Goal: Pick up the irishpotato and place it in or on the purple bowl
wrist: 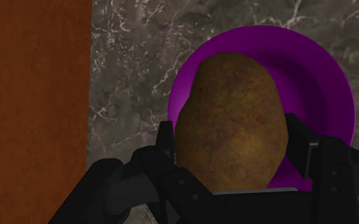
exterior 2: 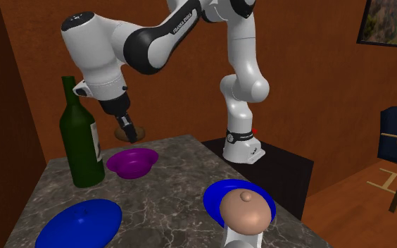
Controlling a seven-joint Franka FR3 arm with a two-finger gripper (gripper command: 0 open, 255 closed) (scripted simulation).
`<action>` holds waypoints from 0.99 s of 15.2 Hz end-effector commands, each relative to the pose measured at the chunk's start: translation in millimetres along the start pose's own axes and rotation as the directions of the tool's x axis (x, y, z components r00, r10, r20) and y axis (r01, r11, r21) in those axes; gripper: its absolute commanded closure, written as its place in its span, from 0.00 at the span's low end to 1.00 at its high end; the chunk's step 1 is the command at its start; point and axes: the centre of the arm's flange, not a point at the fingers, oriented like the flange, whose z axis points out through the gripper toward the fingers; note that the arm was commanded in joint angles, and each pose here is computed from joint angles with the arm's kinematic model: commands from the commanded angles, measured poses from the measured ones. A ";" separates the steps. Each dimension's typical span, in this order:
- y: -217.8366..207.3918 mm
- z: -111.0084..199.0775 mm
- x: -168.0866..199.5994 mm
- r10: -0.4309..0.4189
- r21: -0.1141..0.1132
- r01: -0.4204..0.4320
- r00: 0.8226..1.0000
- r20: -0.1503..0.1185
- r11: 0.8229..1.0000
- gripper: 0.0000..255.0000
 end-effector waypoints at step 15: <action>-19.4 52.5 19.7 0.000 0.000 0.000 1.000 0.000 1.000 1.00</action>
